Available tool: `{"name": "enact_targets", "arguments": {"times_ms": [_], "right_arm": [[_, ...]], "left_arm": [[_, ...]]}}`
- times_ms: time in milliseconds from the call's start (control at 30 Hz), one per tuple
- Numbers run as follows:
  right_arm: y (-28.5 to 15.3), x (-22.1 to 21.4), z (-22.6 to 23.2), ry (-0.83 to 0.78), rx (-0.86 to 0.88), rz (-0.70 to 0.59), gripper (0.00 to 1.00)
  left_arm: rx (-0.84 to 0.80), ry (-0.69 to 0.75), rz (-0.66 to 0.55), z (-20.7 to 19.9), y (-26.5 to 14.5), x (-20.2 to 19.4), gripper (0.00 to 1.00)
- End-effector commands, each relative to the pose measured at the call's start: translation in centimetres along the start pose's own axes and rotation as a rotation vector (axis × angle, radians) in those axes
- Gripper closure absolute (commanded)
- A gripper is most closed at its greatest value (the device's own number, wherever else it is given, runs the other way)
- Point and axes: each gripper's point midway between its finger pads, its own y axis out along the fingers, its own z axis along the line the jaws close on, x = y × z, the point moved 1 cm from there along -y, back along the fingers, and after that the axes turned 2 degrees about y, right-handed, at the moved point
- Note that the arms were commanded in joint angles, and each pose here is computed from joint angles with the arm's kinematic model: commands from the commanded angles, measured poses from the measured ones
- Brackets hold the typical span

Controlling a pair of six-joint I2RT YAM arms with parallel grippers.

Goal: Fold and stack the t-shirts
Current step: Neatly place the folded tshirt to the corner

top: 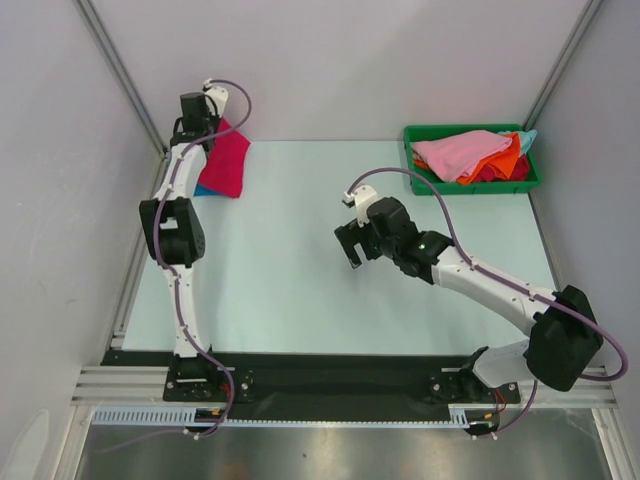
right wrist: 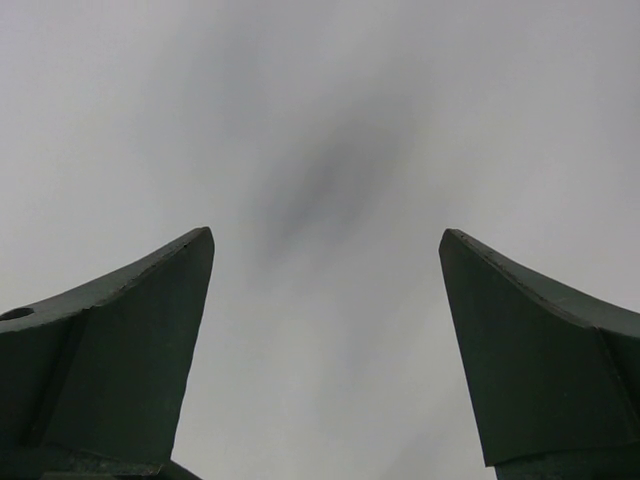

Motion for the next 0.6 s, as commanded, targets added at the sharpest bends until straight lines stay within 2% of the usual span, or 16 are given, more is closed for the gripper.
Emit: {"name": "enact_targets", "arguments": {"times_ms": [0, 167, 400, 467, 567], "right_arm": [[0.2, 1.9, 0.1, 0.022, 0.001, -0.025, 0.0], [0.9, 1.9, 0.3, 0.029, 0.005, -0.001, 0.0], [1.1, 1.8, 0.5, 0.064, 0.0, 0.02, 0.0], [1.4, 2.3, 0.6, 0.075, 0.0, 0.02, 0.0], [1.5, 2.6, 0.6, 0.089, -0.006, 0.027, 0.0]], "left_arm": [[0.057, -0.036, -0.073, 1.6, 0.6, 1.4, 1.0], [0.068, -0.049, -0.092, 2.2, 1.4, 1.0, 1.0], [0.09, -0.095, -0.06, 3.8, 2.8, -1.9, 0.99], [0.102, -0.107, -0.048, 4.2, 3.1, -2.6, 0.96], [0.187, -0.145, -0.019, 5.7, 3.1, -3.5, 0.51]]}}
